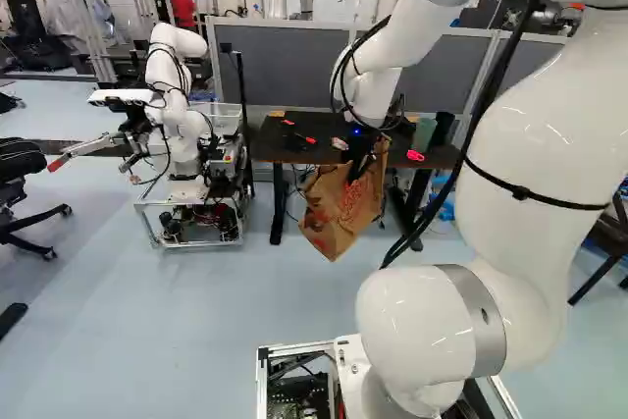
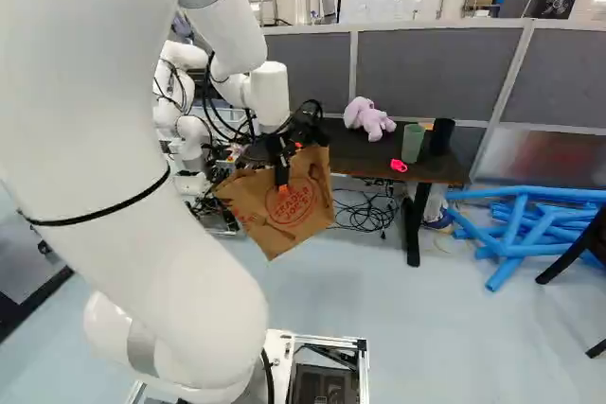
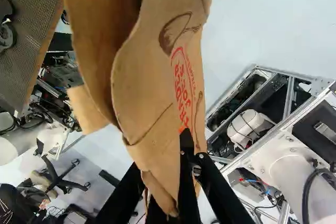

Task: Pick up the bag on the ground and place it on the table

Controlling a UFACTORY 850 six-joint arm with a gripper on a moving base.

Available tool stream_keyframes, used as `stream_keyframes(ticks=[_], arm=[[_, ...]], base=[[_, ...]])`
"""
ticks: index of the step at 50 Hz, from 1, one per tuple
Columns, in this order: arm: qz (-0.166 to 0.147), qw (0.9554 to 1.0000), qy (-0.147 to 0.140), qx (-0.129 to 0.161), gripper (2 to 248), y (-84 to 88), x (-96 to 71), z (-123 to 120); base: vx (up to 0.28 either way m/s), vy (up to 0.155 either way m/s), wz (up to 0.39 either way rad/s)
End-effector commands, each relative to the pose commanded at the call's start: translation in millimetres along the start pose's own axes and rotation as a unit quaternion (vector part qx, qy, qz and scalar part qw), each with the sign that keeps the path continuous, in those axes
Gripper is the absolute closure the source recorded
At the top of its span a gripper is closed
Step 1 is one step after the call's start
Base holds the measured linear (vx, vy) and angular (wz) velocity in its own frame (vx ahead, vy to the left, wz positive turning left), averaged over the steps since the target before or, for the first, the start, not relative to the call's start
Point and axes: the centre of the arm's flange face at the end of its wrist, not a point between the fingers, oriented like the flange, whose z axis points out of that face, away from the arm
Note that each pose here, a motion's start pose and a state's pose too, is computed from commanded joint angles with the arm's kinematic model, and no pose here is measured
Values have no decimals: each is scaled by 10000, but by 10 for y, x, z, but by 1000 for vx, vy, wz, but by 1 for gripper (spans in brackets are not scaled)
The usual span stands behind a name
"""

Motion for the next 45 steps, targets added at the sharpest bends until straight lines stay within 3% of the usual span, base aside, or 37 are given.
stream_keyframes(ticks=[12, 45], arm=[[-3, 10000, 22, 30, 229, 10, -11, -35], [-56, 9995, 153, 253, 229, 103, -144, -503]], base=[[0, 0, 0], [0, 0, 0]])
